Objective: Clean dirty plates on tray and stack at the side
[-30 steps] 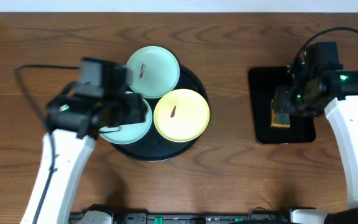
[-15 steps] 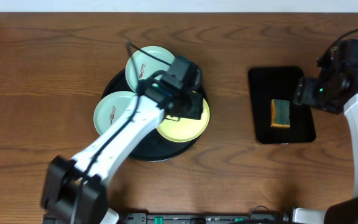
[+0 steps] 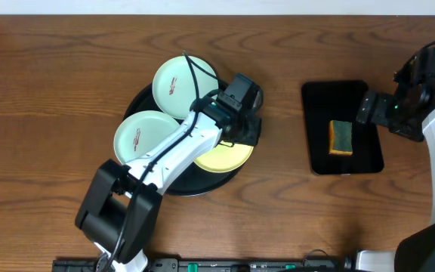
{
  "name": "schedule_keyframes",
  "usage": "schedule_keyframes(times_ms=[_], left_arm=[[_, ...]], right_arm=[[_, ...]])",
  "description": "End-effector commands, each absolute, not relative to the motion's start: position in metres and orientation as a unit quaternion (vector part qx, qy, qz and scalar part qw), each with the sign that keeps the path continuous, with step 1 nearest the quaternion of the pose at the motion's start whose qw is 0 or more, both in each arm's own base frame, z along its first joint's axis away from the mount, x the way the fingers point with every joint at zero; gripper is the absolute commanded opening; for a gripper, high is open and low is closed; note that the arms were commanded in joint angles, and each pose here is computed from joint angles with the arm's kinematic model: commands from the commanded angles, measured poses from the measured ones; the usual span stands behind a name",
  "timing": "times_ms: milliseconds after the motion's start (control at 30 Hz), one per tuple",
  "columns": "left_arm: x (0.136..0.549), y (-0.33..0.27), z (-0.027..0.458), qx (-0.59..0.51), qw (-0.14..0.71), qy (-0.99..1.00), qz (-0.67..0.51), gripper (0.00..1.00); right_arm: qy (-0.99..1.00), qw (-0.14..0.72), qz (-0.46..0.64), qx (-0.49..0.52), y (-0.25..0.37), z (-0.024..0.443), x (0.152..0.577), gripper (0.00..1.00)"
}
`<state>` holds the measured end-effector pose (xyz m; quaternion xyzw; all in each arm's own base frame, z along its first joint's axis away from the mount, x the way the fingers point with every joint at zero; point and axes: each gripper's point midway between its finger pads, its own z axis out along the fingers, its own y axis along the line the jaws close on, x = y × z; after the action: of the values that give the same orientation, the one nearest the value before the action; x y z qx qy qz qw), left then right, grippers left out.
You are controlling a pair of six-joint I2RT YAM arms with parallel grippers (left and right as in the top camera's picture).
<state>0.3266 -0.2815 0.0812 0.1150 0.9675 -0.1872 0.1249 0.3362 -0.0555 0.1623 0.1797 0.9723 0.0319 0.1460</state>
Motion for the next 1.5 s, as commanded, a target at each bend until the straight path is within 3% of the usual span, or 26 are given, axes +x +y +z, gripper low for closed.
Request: schedule_keyframes(times_ms=[0,833,1267,1467], left_arm=[[0.332,-0.274,0.066,0.112,0.136,0.974,-0.144,0.40],[0.313,-0.295,0.026,0.151,0.127,0.976,-0.089,0.40],[0.310,-0.291,0.025,0.151,0.118,0.978,-0.083,0.11],[0.309,-0.290,0.035,0.151,0.123,0.977,-0.086,0.08]], right_arm=[[0.971,0.144,0.043,0.187,-0.053,0.161,0.336,0.99],[0.966,0.143,0.058,0.206,-0.049,0.161,0.337,0.99],[0.966,0.143,0.058,0.206,-0.049,0.161,0.337,0.99],[0.966,0.143,0.058,0.206,-0.049,0.161,0.337,0.99]])
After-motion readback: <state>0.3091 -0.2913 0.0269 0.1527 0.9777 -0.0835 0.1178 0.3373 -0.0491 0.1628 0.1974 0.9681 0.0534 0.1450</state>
